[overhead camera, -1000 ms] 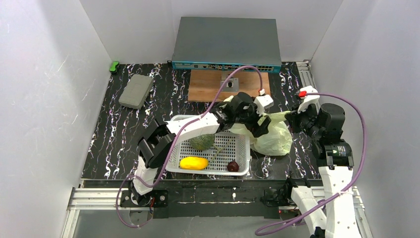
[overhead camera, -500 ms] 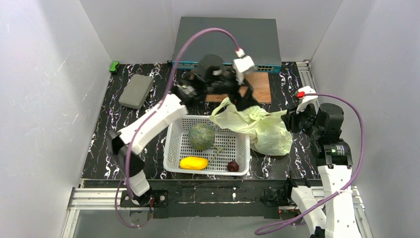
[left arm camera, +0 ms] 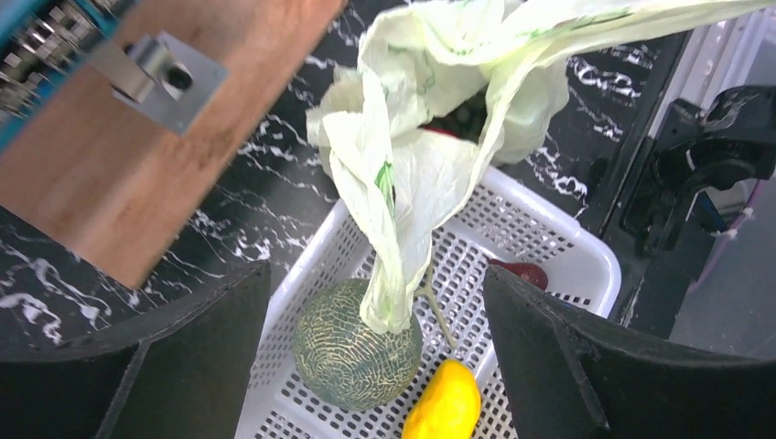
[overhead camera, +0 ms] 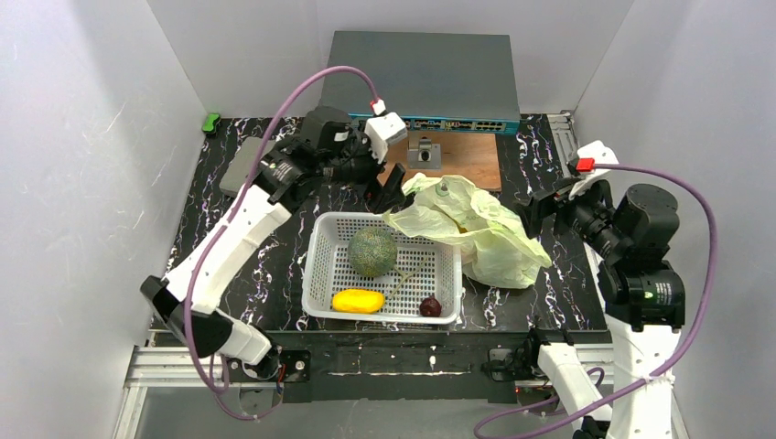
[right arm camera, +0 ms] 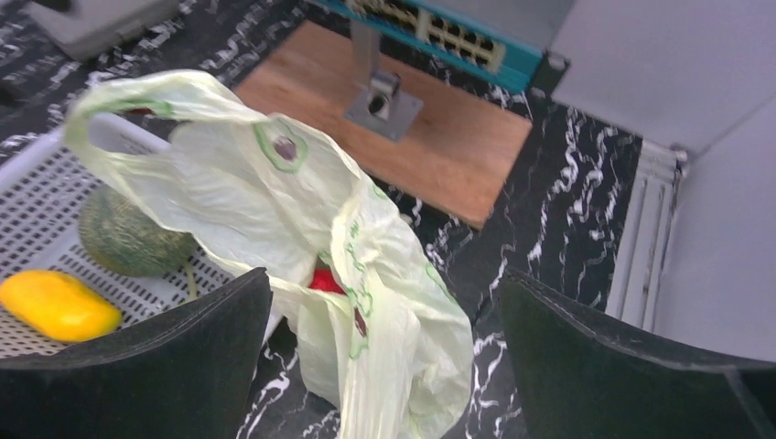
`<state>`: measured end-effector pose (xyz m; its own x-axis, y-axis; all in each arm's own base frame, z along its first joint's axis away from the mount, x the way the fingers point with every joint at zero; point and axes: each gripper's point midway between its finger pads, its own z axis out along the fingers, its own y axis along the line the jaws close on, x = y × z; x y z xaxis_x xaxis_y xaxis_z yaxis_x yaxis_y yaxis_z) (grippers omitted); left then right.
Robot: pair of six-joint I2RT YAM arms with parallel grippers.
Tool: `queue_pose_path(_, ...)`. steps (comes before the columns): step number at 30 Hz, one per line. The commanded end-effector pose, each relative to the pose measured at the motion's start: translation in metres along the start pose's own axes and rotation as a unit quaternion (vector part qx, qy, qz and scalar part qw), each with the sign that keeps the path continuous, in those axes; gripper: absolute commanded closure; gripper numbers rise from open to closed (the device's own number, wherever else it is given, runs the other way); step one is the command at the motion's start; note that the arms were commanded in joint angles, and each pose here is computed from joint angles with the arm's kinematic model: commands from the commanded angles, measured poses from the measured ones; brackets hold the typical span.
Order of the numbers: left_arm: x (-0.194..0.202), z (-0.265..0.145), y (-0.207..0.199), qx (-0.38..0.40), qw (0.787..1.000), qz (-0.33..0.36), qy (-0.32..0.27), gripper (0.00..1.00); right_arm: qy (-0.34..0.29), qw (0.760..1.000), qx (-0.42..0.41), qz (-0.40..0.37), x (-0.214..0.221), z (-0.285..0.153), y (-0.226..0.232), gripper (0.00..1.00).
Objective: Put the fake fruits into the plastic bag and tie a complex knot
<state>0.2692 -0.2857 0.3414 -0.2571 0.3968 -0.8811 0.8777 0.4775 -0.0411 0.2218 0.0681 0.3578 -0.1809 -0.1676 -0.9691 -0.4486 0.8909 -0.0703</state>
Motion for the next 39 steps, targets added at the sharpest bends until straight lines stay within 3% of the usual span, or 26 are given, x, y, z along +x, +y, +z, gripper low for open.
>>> queue_pose_path(1,0.032,0.012,0.0,0.009,0.998,-0.023,0.056,0.16,-0.038,0.997,-0.073,-0.007,-0.032,-0.009,0.026,0.02)
queue_pose_path(6,0.043,0.03,0.014,-0.011,0.997,-0.026,0.074,0.26,-0.067,0.988,-0.137,-0.013,-0.045,0.005,0.041,0.02)
queue_pose_path(7,0.043,0.033,0.013,-0.007,0.997,-0.03,0.075,0.31,-0.072,0.986,-0.148,-0.018,-0.046,0.011,0.043,0.02)
queue_pose_path(11,0.034,0.038,0.0,0.029,0.995,-0.061,0.067,0.71,-0.095,0.975,-0.192,-0.066,-0.049,0.035,0.061,0.02)
queue_pose_path(15,0.022,0.038,-0.014,0.061,0.993,-0.093,0.048,0.98,-0.154,0.951,-0.233,-0.134,-0.05,0.063,0.09,0.02)
queue_pose_path(19,0.015,0.037,-0.02,0.073,0.99,-0.117,0.038,1.0,-0.201,0.926,-0.273,-0.168,-0.053,0.089,0.119,0.01)
queue_pose_path(26,0.001,0.039,-0.026,0.093,0.984,-0.149,0.016,1.0,-0.265,0.903,-0.291,-0.171,-0.06,0.12,0.159,0.02)
queue_pose_path(32,-0.006,0.042,-0.022,0.103,0.979,-0.175,-0.001,1.0,-0.267,0.89,-0.336,-0.152,-0.044,0.129,0.193,0.02)
queue_pose_path(35,-0.011,0.041,-0.022,0.109,0.977,-0.184,-0.011,1.0,-0.256,0.896,-0.334,-0.142,-0.035,0.14,0.202,0.02)
queue_pose_path(37,-0.017,0.039,-0.025,0.123,0.974,-0.189,-0.023,1.0,-0.24,0.914,-0.303,-0.126,-0.027,0.158,0.197,0.02)
queue_pose_path(39,-0.022,0.035,-0.028,0.132,0.972,-0.193,-0.034,1.0,-0.216,0.933,-0.263,-0.118,-0.013,0.178,0.186,0.15)
